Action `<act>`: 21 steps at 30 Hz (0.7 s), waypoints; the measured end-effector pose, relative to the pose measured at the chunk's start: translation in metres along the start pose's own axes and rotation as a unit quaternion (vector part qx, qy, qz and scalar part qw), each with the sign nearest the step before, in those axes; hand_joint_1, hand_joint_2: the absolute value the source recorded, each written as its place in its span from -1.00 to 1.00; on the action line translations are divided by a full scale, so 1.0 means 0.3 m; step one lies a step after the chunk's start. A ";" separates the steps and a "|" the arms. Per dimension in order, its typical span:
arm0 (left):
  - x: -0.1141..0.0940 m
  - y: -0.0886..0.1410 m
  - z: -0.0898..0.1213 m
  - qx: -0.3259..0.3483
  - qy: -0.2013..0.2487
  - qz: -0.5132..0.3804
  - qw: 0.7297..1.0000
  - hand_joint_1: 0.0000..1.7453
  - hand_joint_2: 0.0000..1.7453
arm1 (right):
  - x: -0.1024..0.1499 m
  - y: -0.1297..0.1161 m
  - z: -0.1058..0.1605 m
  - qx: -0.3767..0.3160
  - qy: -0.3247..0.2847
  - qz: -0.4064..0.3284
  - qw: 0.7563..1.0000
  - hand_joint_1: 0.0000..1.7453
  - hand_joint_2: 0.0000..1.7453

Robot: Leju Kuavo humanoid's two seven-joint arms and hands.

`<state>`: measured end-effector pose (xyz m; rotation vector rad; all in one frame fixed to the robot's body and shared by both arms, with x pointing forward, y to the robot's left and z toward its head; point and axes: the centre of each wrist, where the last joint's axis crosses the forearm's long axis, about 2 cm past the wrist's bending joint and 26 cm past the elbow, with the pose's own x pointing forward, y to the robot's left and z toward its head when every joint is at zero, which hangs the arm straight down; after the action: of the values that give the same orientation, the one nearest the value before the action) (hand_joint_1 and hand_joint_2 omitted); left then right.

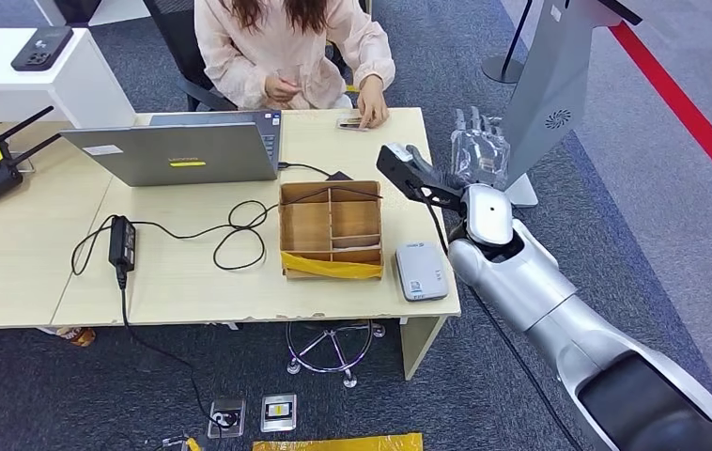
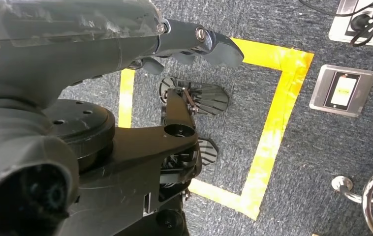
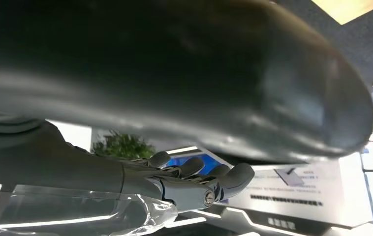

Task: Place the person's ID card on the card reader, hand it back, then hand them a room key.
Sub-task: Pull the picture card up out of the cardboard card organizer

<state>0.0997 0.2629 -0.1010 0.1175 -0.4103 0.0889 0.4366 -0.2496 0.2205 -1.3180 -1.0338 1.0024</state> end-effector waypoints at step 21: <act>-0.071 0.019 0.013 0.012 0.013 0.020 1.000 -1.00 -1.00 | -0.598 0.169 0.079 0.053 0.195 -0.059 0.978 -1.00 -1.00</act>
<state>0.0783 0.2666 -0.1056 0.1307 -0.3858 0.1350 0.3689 -0.4165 0.1667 -1.2841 -0.7386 0.6655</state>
